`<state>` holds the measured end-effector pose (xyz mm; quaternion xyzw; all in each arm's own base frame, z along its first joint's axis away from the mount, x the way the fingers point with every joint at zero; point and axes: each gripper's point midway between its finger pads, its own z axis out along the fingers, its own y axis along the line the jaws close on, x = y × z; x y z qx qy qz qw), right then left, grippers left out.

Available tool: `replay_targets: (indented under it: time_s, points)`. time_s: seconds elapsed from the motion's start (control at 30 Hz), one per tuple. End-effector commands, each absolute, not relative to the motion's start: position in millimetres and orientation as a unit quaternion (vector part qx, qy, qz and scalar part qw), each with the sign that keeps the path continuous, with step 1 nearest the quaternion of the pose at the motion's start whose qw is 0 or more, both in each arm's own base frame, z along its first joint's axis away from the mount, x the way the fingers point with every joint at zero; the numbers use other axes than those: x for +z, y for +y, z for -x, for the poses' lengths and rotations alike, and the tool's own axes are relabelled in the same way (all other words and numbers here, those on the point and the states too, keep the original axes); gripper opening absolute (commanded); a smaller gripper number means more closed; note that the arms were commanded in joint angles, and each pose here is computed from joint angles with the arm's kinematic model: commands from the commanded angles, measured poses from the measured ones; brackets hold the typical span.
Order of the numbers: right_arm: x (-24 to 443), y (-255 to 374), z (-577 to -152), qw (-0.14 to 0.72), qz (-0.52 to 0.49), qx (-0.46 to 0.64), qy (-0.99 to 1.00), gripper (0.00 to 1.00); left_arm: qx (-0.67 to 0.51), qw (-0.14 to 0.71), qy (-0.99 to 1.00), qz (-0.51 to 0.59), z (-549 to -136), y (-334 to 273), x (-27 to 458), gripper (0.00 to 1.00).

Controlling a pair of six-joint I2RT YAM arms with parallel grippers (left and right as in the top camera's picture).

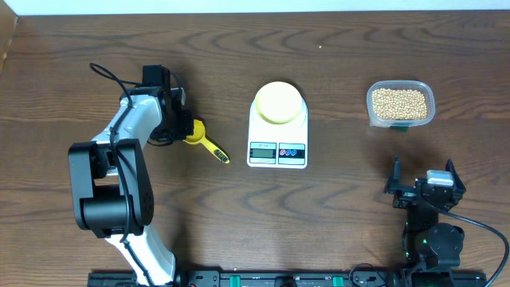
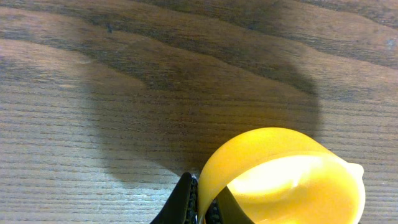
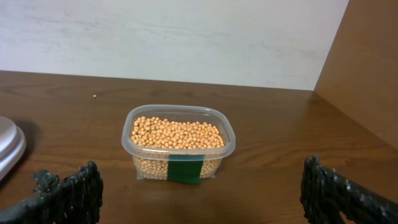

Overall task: Scoop item into bowl and weigh 50g on scale
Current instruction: 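Lift the yellow scoop with the left gripper and rotate it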

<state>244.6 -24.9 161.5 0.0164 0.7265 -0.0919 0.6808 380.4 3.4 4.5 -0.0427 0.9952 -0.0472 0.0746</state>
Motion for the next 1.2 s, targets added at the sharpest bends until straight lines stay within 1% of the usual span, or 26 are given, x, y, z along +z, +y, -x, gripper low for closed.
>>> replay_targets:
  time_s: [0.0, 1.17]
  points:
    - [161.4, -26.7, -244.1, 0.681, -0.024, -0.092, 0.726, 0.99, -0.041, 0.073, 0.996, 0.042, -382.0, 5.9, 2.1, 0.08]
    - [161.4, -26.7, -244.1, 0.681, -0.024, -0.093, 0.726, 0.99, -0.041, 0.085, 0.995, 0.042, -388.0, 6.1, 3.1, 0.08]
